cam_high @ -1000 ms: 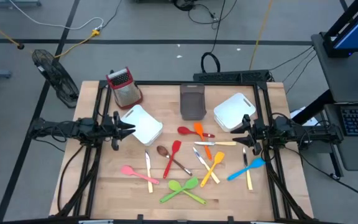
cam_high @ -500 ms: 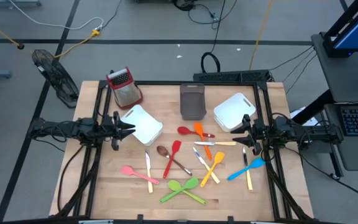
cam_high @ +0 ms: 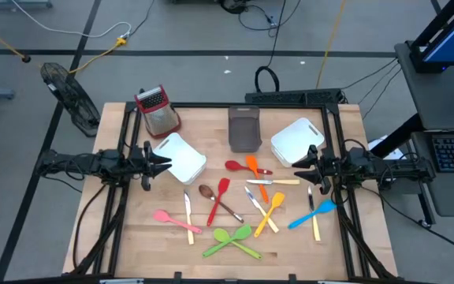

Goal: Pick & Place Kitchen Items
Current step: Put the yellow table knife into the left white bin

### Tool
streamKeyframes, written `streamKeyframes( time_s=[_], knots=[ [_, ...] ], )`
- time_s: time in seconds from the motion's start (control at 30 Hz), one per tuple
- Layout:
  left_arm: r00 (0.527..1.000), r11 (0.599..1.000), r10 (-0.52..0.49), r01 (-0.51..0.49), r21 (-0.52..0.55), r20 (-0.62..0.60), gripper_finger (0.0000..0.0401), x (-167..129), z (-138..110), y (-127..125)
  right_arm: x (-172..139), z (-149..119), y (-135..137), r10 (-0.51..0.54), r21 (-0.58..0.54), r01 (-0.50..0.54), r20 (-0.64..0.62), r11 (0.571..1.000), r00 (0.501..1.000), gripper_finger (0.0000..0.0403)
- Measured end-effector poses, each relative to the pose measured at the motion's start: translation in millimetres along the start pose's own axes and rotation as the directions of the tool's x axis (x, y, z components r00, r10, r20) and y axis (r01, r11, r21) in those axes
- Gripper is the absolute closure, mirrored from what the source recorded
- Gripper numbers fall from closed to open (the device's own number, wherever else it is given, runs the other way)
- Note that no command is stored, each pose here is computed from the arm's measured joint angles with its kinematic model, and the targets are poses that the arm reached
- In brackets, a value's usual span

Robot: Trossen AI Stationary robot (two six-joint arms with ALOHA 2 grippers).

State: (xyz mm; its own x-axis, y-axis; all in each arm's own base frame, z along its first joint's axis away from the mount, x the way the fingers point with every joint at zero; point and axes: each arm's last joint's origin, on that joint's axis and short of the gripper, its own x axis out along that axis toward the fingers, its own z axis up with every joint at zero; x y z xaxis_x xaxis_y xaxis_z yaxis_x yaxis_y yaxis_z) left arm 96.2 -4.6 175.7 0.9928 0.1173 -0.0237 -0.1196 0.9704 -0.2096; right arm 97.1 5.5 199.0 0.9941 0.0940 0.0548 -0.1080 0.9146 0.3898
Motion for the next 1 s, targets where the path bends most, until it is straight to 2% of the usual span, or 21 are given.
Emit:
streamKeyframes(
  time_s=[0.63,0.87,1.0],
  knots=[
    [1.0,1.0,0.0,0.0,0.001,0.0,0.0299,0.0,0.0,0.0,-0.1,4.1,0.8,-0.012,-0.001,0.012,0.05,1.0,0.999,0.0248],
    [0.999,0.999,0.035,-0.035,0.027,0.007,0.0299,0.0,0.2,1.0,0.2,5.8,1.3,-0.009,0.001,0.009,0.069,1.0,0.998,0.0248],
    [0.999,0.999,0.036,-0.036,0.038,0.008,0.0299,0.0,0.2,1.0,4.0,12.5,4.2,0.024,0.027,-0.027,0.132,0.999,0.991,0.0248]
  ],
)
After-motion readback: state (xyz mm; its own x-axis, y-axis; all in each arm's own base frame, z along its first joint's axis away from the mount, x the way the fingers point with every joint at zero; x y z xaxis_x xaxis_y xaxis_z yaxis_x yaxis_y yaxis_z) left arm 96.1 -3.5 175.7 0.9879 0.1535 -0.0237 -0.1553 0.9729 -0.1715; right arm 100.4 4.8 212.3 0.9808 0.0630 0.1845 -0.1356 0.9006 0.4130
